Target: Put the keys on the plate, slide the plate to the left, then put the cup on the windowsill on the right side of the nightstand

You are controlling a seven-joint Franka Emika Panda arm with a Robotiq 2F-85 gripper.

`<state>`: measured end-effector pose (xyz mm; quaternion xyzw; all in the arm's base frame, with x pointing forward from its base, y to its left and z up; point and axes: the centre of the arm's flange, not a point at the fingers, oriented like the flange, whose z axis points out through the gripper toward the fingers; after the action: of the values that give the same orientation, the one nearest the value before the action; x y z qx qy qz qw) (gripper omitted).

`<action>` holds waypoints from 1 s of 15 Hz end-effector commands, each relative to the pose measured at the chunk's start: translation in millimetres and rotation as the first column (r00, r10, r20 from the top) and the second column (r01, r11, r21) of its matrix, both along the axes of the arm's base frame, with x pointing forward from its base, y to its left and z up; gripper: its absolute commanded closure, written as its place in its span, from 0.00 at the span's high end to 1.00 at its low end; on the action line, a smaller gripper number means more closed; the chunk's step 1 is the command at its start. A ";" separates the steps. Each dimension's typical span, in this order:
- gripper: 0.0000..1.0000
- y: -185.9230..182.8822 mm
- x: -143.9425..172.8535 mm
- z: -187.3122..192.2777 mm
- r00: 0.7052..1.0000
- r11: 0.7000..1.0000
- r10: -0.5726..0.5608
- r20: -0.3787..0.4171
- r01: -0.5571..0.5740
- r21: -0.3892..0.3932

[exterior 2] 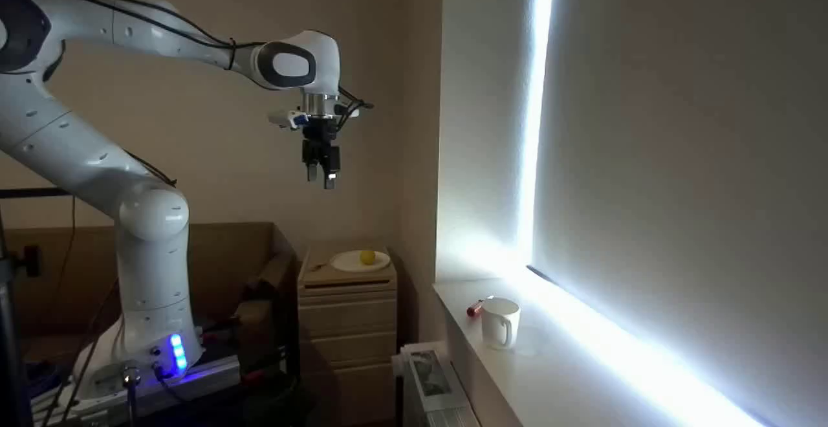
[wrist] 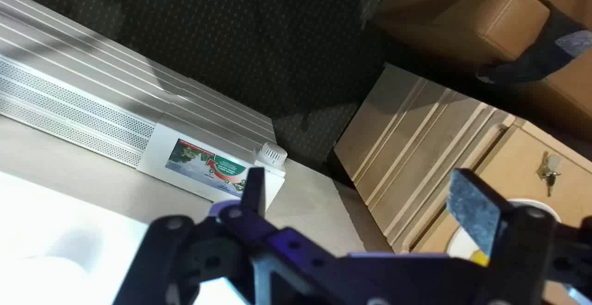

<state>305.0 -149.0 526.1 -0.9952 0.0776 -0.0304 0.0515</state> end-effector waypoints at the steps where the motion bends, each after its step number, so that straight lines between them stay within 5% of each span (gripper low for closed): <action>1: 1.00 0.0 0.0 0.0 1.000 1.000 0.000 0.000 0.000 0.000; 3: 1.00 0.0 0.0 0.0 1.000 1.000 0.000 0.000 0.000 0.000; 8: 1.00 139.5 8.1 -52.7 0.954 0.960 0.279 -0.111 -0.280 0.012; 11: 1.00 228.9 5.0 -67.2 0.882 0.892 0.445 -0.156 -0.452 -0.012; 15: 1.00 345.2 -16.4 -76.1 0.741 0.745 0.643 -0.194 -0.664 -0.064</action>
<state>292.0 131.8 458.0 -0.9766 -0.2075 0.0563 0.0043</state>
